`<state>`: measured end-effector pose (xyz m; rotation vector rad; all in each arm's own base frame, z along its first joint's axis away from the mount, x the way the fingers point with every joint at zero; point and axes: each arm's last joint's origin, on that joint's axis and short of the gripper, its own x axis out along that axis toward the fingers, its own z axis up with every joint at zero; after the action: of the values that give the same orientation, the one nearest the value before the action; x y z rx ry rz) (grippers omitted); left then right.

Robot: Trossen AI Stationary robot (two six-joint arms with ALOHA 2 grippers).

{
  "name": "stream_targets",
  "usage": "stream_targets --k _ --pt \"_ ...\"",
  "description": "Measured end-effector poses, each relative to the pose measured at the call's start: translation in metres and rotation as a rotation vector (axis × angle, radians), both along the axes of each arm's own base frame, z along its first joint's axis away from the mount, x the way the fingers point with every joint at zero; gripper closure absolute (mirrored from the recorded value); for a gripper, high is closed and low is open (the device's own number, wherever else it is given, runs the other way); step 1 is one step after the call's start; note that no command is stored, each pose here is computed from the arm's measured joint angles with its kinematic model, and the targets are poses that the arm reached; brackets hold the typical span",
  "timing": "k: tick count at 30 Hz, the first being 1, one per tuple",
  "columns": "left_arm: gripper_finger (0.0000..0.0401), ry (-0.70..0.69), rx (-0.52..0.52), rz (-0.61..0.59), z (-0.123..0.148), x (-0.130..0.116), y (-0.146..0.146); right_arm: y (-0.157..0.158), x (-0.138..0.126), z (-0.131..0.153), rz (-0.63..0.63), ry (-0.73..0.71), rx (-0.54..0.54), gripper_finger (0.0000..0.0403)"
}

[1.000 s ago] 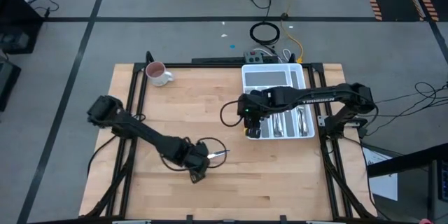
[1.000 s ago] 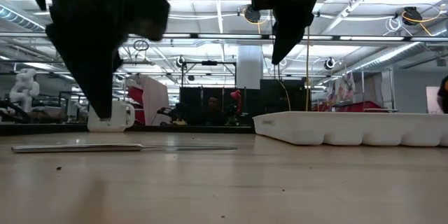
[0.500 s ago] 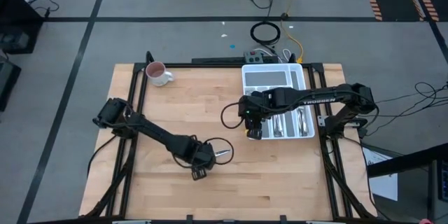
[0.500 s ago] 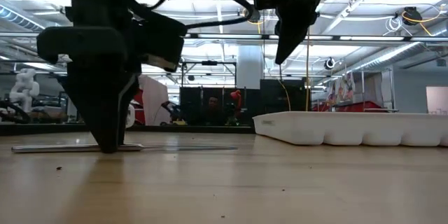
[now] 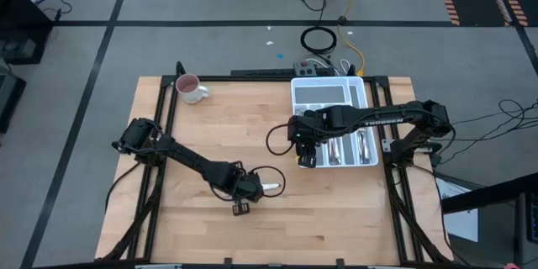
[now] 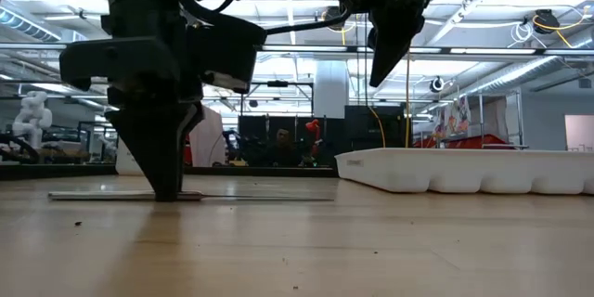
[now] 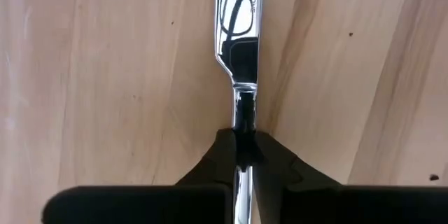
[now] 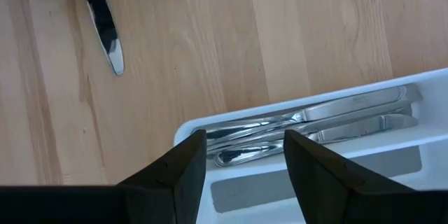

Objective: Sort silverware
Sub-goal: Put the knife in the left section of the silverware tray

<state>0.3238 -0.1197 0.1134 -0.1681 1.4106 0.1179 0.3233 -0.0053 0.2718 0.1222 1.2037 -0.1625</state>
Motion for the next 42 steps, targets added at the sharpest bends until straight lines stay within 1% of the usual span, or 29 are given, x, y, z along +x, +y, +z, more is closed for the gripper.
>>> stream_targets --k 4,5,6,9,11,17,21,23,26,29,32,35,36,39,42 --pt "0.0381 -0.040 0.011 0.001 0.014 0.000 -0.002 0.000 -0.001 0.000 0.001 0.004 0.000 0.0220" --pt "0.0396 -0.074 -0.007 0.000 0.021 0.002 -0.003 0.000 -0.001 0.001 0.002 0.004 -0.001 0.0220" --pt "0.0400 -0.078 0.004 0.003 0.024 0.002 -0.003 0.000 -0.002 0.002 0.002 0.001 0.000 0.0221" --pt "0.0400 -0.087 0.012 0.025 0.034 -0.002 0.003 0.000 -0.005 0.007 0.001 -0.018 -0.001 0.0229" --pt "0.0400 -0.125 0.011 0.048 0.038 0.002 0.006 0.000 -0.008 0.013 -0.002 -0.038 0.000 0.0235" --pt "0.0400 -0.153 0.029 0.076 0.049 0.009 0.012 0.000 -0.027 0.041 -0.030 -0.140 0.011 0.0254" --pt "0.0400 -0.197 0.043 0.093 0.076 0.011 0.013 0.002 -0.041 0.059 -0.025 -0.210 0.023 0.0261" --pt "0.0400 -0.175 0.059 0.117 0.096 0.005 0.015 0.003 -0.044 0.063 -0.044 -0.229 0.036 0.0260" --pt "0.0400 -0.098 0.119 0.158 0.133 -0.021 0.016 0.004 -0.041 0.059 -0.065 -0.211 0.047 0.0256" --pt "0.0400 -0.110 0.145 0.213 0.171 -0.058 0.011 0.009 -0.027 0.051 -0.007 -0.229 0.028 0.0253" --pt "0.0400 -0.245 0.092 0.313 0.208 -0.098 0.005 0.021 -0.004 0.041 0.086 -0.293 0.007 0.0253" --pt "0.0400 -0.390 0.023 0.404 0.234 -0.133 0.001 0.038 0.022 0.025 0.179 -0.354 -0.010 0.0253" --pt "0.0400 -0.433 -0.002 0.430 0.241 -0.142 0.000 0.043 0.030 0.018 0.202 -0.376 0.004 0.0253" --pt "0.0401 -0.542 -0.038 0.479 0.254 -0.163 0.002 0.056 0.055 -0.003 0.268 -0.436 0.077 0.0253" --pt "0.0392 -0.576 -0.038 0.469 0.258 -0.172 0.002 0.069 0.074 -0.025 0.325 -0.473 0.124 0.0252"
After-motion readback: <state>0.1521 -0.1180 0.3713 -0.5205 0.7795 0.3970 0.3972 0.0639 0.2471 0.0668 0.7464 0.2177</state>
